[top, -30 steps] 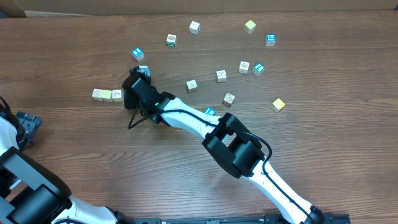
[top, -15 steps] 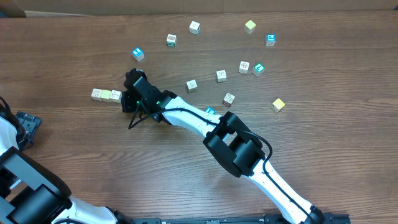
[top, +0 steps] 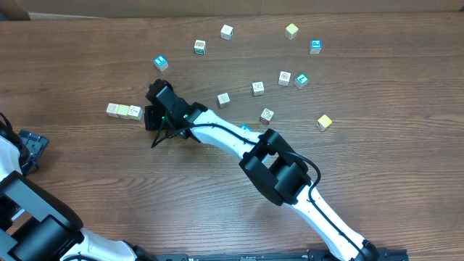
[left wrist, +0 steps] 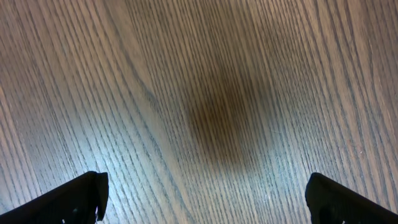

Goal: Form a horizontal line

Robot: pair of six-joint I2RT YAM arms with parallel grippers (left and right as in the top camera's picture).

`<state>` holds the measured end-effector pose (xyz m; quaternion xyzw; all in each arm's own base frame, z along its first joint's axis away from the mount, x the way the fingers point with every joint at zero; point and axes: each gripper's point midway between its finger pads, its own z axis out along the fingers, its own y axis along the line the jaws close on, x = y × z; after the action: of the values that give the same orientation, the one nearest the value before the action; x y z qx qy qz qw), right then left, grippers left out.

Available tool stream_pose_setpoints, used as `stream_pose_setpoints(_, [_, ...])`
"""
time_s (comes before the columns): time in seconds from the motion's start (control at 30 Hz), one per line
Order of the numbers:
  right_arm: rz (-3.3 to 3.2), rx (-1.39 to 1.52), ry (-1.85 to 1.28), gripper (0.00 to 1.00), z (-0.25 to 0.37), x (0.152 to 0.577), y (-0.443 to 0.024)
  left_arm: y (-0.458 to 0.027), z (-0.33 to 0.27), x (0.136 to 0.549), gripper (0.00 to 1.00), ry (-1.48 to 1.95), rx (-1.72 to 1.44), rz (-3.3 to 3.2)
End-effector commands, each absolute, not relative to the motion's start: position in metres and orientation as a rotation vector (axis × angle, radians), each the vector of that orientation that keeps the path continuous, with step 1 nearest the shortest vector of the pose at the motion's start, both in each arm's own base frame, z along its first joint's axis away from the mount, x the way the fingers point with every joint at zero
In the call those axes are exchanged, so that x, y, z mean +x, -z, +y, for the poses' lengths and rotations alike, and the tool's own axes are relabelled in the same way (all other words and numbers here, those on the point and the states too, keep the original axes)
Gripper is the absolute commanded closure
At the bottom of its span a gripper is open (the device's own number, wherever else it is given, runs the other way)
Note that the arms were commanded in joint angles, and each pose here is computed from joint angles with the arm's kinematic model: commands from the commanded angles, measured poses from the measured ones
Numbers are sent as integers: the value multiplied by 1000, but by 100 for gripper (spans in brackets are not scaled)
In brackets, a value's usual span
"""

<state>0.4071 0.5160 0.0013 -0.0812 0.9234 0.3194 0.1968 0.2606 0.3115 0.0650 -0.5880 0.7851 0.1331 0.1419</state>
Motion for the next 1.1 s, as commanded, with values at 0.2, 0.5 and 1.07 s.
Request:
stream_pose_setpoints(0.2, [2779, -129, -752, 91, 461, 413, 41, -59, 313, 255, 1, -413, -1708, 2282])
stream_pose_setpoints(0.5, [2789, -94, -737, 88, 449, 422, 43, -59, 313, 255, 1, -413, -1708, 2282])
stream_pose_setpoints(1.07, [2825, -95, -702, 88, 442, 417, 48, -59, 313, 255, 0, -413, -1708, 2282])
